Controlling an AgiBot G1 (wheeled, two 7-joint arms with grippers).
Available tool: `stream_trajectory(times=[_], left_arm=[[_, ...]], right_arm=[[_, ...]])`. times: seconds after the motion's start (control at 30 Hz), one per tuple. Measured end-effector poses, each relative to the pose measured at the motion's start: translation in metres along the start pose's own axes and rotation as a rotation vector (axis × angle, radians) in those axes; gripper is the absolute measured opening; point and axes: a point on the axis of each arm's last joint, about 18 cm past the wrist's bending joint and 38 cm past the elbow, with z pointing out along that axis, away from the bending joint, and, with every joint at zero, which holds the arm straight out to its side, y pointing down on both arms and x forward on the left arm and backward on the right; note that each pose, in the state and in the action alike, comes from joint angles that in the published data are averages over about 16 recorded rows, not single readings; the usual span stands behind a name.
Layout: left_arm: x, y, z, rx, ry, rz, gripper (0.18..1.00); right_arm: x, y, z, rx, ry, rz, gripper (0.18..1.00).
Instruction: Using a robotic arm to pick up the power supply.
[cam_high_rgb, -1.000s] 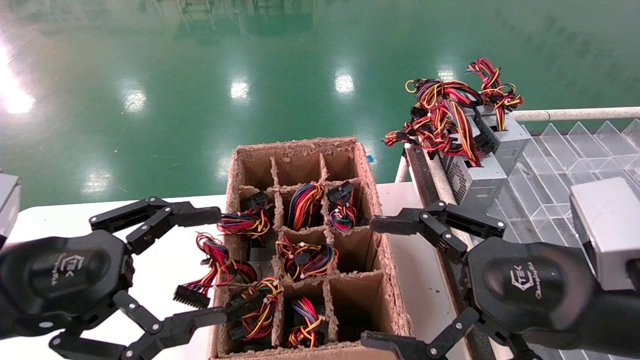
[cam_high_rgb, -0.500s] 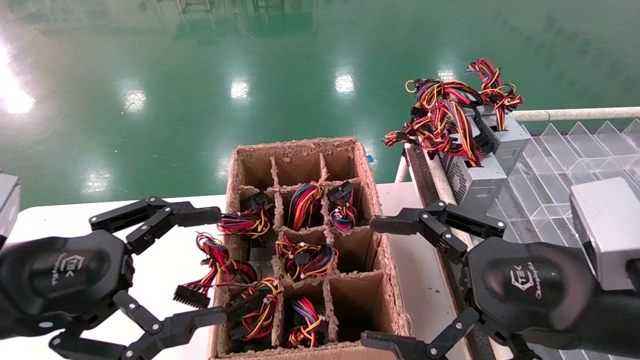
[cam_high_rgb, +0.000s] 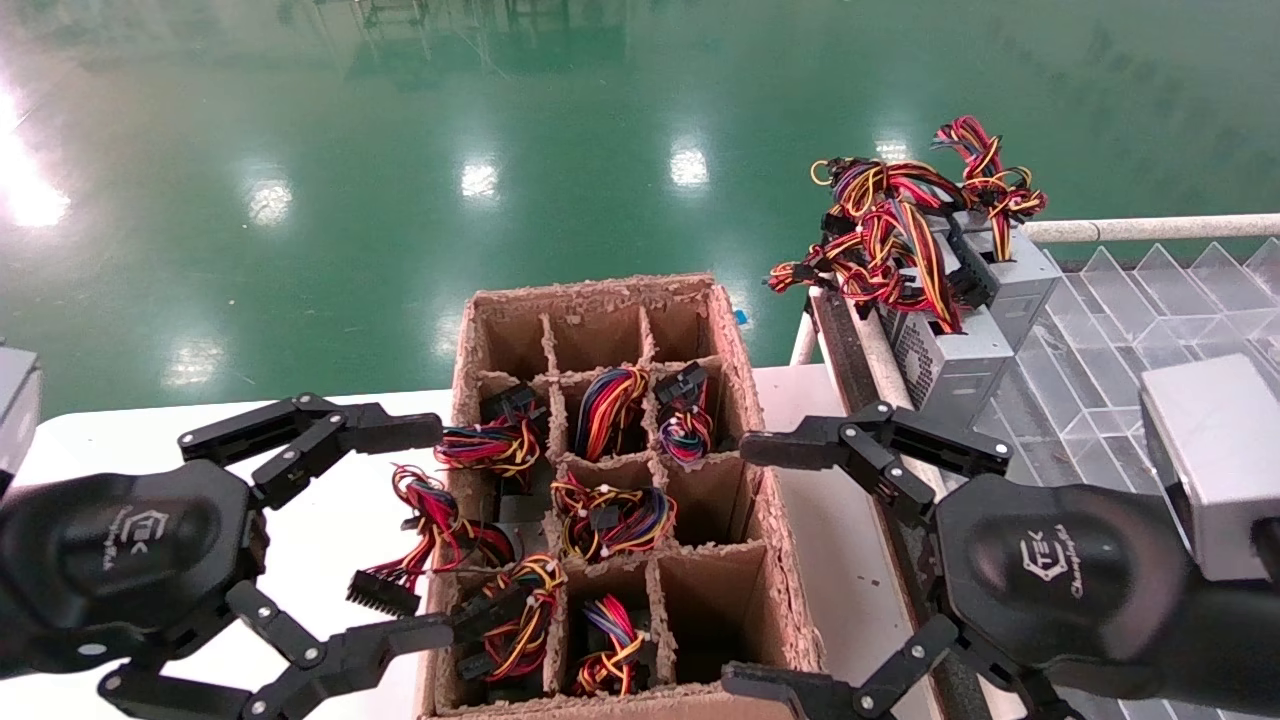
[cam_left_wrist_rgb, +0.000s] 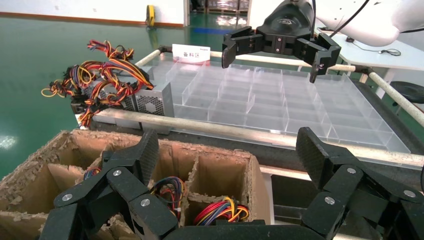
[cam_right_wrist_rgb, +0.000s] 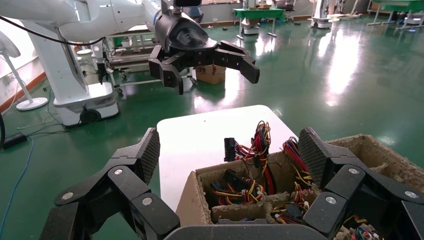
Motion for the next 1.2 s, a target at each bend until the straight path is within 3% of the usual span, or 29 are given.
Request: stream_trajectory(times=[1.2], left_arm=[[0.0,0.0,0.0,0.0,0.0,0.0,1.001]], right_arm=[[0.0,0.0,0.0,0.0,0.0,0.0,1.0]])
